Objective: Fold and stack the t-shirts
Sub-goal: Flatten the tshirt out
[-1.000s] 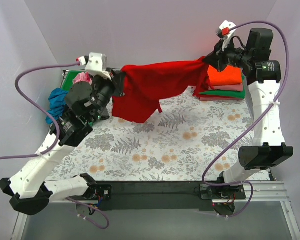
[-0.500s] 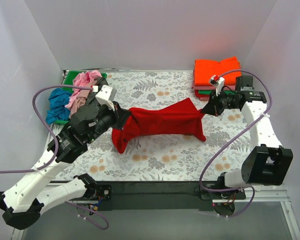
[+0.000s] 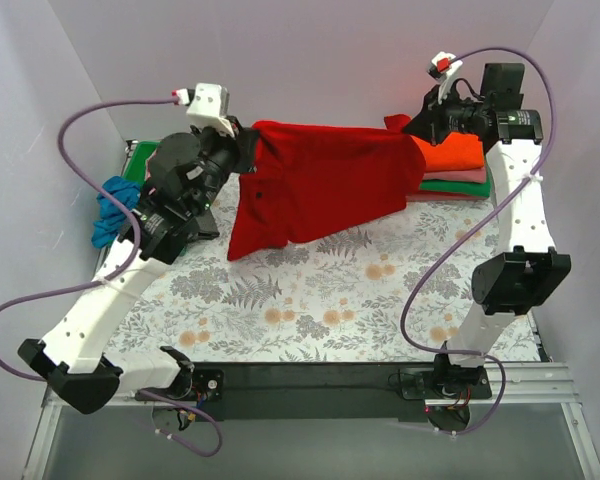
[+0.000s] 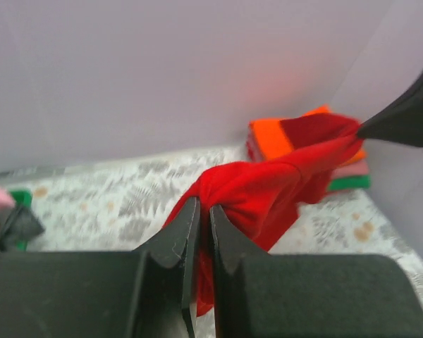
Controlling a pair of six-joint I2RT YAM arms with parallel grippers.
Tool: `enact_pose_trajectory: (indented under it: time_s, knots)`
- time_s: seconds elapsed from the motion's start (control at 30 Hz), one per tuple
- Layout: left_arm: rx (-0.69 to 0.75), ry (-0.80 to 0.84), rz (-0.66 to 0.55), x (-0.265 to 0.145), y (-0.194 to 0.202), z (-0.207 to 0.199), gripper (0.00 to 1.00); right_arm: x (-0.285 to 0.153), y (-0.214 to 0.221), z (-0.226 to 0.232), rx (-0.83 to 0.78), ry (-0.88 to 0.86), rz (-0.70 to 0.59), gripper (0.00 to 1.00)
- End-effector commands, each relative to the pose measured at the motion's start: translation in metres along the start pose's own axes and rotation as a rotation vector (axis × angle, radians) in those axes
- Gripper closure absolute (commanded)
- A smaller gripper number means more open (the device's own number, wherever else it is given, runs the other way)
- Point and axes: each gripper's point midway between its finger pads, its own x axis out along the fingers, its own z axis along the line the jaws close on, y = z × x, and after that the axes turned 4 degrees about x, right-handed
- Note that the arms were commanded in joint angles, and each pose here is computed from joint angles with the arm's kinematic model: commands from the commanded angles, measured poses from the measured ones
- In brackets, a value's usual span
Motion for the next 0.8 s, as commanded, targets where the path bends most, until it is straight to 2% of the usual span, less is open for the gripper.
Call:
enact_pose_trajectory:
  time_s: [0.0,0.03,0.07,0.17,0.23,0.3,0.4,0.43,0.5,0.57,0.6,0.63,0.67,0.7,0.73,0.77]
  knots:
    - [-0.019,0.14,-0.288,-0.052,-0.115,-0.016,1.0,-0.052,-0.061,0.031,-0.162,0.055,-0.135,0.99]
    - [-0.029,0.165,-0.298,-0.06,-0.119,-0.019,1.0,-0.055,-0.051,0.034,-0.148,0.051,-0.123,0.99]
    - [-0.038,0.2,-0.307,-0.069,-0.121,-0.023,1.0,-0.075,-0.062,0.049,-0.199,0.071,-0.158,0.99]
    - [-0.072,0.363,-0.344,-0.12,-0.127,-0.039,1.0,-0.101,-0.046,0.068,-0.246,0.108,-0.16,0.99]
    - [-0.099,0.425,-0.305,-0.136,-0.114,-0.045,1.0,-0.113,-0.033,0.076,-0.262,0.135,-0.147,0.99]
    - [-0.138,0.515,-0.209,-0.157,-0.087,-0.055,1.0,-0.12,0.002,0.089,-0.289,0.162,-0.102,0.99]
    - [-0.207,0.597,-0.039,-0.175,-0.038,-0.066,1.0,-0.119,0.074,0.104,-0.296,0.162,0.021,0.99]
    - [-0.233,0.653,0.059,-0.183,-0.011,-0.074,1.0,-0.118,0.094,0.107,-0.285,0.154,0.059,0.99]
    - [-0.33,0.69,0.258,-0.193,0.054,-0.08,1.0,-0.113,0.161,0.121,-0.245,0.1,0.179,0.99]
    - [-0.406,0.785,0.432,-0.213,0.1,-0.093,1.0,-0.114,0.199,0.133,-0.237,0.065,0.245,0.99]
    - [-0.49,0.775,0.602,-0.221,0.15,-0.094,1.0,-0.114,0.23,0.136,-0.24,0.042,0.317,0.99]
    - [-0.536,0.775,0.714,-0.231,0.176,-0.095,0.99,-0.117,0.246,0.142,-0.231,0.026,0.361,0.99]
    - [-0.584,0.838,0.835,-0.25,0.197,-0.101,0.95,-0.124,0.255,0.139,-0.243,0.054,0.407,0.93]
    - [-0.613,0.81,0.943,-0.263,0.224,-0.096,0.83,-0.126,0.261,0.138,-0.249,0.061,0.427,0.85]
    - [-0.614,0.795,0.962,-0.268,0.231,-0.094,0.73,-0.129,0.261,0.137,-0.252,0.074,0.44,0.75]
    - [-0.596,0.771,0.929,-0.27,0.23,-0.089,0.63,-0.132,0.261,0.134,-0.256,0.097,0.452,0.52]
